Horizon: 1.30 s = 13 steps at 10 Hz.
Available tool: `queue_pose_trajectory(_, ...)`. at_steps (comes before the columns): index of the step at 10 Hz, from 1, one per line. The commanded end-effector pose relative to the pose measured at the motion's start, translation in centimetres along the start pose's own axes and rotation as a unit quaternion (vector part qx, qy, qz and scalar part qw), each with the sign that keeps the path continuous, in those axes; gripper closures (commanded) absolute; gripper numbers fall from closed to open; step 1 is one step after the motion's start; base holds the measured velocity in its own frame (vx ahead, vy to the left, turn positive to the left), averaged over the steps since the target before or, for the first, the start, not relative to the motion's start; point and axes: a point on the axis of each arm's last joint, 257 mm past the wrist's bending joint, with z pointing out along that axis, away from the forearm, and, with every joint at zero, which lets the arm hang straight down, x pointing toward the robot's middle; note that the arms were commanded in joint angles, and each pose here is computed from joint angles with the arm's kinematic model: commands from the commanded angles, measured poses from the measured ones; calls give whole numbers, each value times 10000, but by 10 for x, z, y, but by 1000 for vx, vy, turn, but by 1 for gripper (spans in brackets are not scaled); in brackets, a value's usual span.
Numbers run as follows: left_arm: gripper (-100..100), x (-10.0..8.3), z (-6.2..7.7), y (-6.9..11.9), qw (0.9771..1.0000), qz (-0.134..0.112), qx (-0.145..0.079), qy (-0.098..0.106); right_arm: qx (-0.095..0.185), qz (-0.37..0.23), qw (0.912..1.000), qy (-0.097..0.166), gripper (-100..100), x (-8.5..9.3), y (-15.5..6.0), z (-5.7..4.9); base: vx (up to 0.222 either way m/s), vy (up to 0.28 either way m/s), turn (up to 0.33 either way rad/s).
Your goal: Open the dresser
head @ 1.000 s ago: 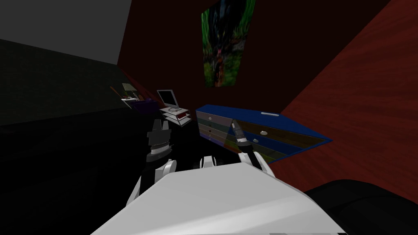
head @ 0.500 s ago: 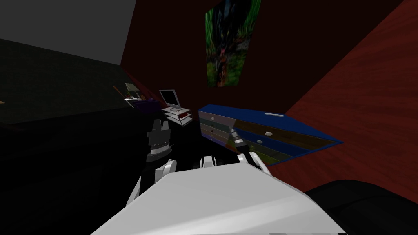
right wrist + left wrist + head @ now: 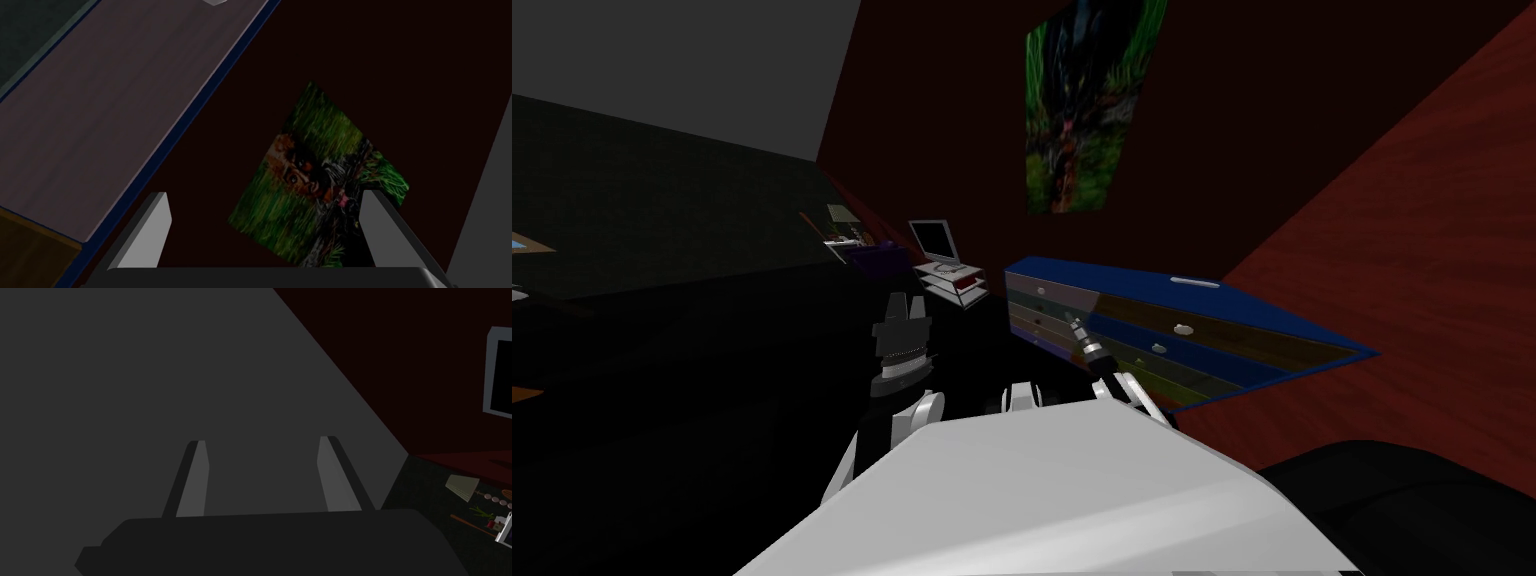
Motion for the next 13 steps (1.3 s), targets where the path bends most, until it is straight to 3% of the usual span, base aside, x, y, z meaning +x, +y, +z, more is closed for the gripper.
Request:
queue_pose_trajectory(1, 0, 0, 0, 0, 10000, 0, 0, 0, 410, -503, 9975, 263, -100, 16, -29, -4, 21, 87, 15)
queue_pose_trajectory(2, 0, 0, 0, 0, 10000, 0, 0, 0, 669, -777, 9937, 456, -100, 29, -48, -7, 13, 115, 41)
queue_pose_trajectory(3, 0, 0, 0, 0, 10000, 0, 0, 0, 716, -917, 9921, 477, -100, 30, -51, -8, 16, 97, 24)
queue_pose_trajectory(4, 0, 0, 0, 0, 10000, 0, 0, 0, 922, -1192, 9864, 662, -100, 41, -68, -12, 22, 90, 58)
queue_pose_trajectory(7, 0, 0, 0, 0, 10000, 0, 0, 0, 1280, -1774, 9719, 871, -100, 50, -95, -19, 28, 85, 34)
queue_pose_trajectory(8, 0, 0, 0, 0, 10000, 0, 0, 0, 1413, -2051, 9629, 1040, -100, 59, -109, -24, 48, 87, 69)
queue_pose_trajectory(9, 0, 0, 0, 0, 10000, 0, 0, 0, 1533, -2198, 9577, 1046, -100, 56, -115, -26, 34, 72, 32)
queue_pose_trajectory(10, 0, 0, 0, 0, 10000, 0, 0, 0, 1669, -2492, 9463, 1206, -100, 63, -130, -31, 28, 90, 66)
queue_pose_trajectory(12, 0, 0, 0, 0, 10000, 0, 0, 0, 1782, -2637, 9403, 1204, -100, 60, -136, -33, 16, 50, 16)
queue_pose_trajectory(13, 0, 0, 0, 0, 10000, 1, 0, 0, 1927, -2997, 9246, 1349, -100, 64, -151, -39, 25, 37, 70)
